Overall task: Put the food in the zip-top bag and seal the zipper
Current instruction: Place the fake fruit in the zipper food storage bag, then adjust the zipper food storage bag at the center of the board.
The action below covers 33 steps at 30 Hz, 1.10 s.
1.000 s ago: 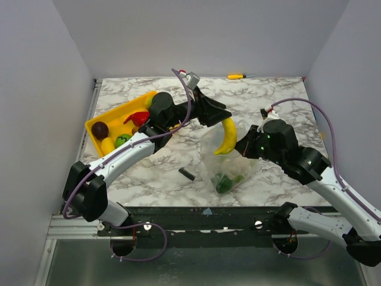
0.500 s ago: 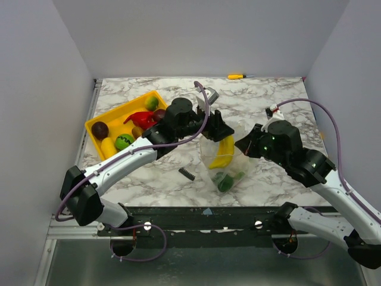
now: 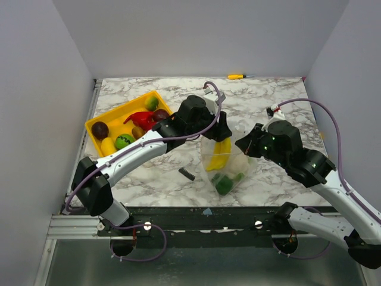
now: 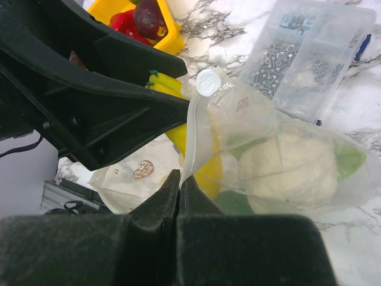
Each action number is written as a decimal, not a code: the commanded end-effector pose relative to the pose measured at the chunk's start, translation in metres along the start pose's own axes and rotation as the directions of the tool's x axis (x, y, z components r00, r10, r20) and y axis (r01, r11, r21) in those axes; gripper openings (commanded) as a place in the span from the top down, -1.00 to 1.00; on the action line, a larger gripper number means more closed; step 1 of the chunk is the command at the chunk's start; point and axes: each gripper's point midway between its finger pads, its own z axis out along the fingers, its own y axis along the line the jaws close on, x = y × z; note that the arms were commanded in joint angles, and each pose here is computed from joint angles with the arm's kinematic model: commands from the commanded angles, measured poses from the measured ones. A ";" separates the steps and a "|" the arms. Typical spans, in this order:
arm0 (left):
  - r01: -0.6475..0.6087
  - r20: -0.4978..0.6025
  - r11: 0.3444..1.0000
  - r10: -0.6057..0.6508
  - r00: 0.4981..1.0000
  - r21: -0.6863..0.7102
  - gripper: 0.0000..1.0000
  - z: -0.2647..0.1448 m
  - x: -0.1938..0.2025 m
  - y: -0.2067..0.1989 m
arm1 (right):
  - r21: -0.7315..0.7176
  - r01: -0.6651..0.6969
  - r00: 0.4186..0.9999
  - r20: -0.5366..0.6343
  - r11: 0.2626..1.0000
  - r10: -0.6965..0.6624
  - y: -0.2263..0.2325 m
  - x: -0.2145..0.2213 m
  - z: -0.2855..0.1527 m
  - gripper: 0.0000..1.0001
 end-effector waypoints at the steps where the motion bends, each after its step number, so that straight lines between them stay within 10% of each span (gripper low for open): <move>1: 0.016 -0.023 1.000 -0.017 1.000 -0.023 -0.16 -0.004 -0.005 -0.003 | 0.009 -0.008 0.999 0.053 1.000 0.008 0.002 -0.012 0.000 0.99; 8: 0.002 -0.019 1.000 -0.002 1.000 0.010 -0.82 -0.032 -0.021 -0.021 | 0.049 -0.010 0.999 0.034 0.999 0.008 -0.006 -0.008 -0.002 0.99; 14: -0.046 -0.046 0.993 0.041 0.998 -0.110 -0.92 -0.051 -0.014 0.003 | 0.058 0.000 0.999 0.040 0.998 -0.002 -0.008 -0.010 -0.004 0.99; 22: 0.001 -0.203 0.984 -0.039 0.978 -0.180 -0.60 -0.034 0.042 0.037 | 0.058 0.010 0.999 0.046 0.998 -0.013 -0.009 -0.012 -0.011 0.99; 27: 0.022 -0.269 0.978 -0.080 0.960 -0.209 0.03 -0.023 0.059 0.046 | 0.081 0.016 0.999 0.050 0.997 -0.020 -0.016 -0.011 -0.011 0.99; 30: 0.062 -0.232 0.992 -0.087 0.969 -0.113 0.77 -0.026 0.053 0.026 | 0.095 0.019 0.999 0.044 0.995 -0.023 -0.020 -0.006 -0.010 0.99; 33: 0.120 -0.185 0.991 -0.108 0.977 0.052 1.00 -0.032 0.037 -0.018 | 0.111 0.018 0.999 0.044 0.994 -0.023 -0.025 -0.003 -0.006 0.99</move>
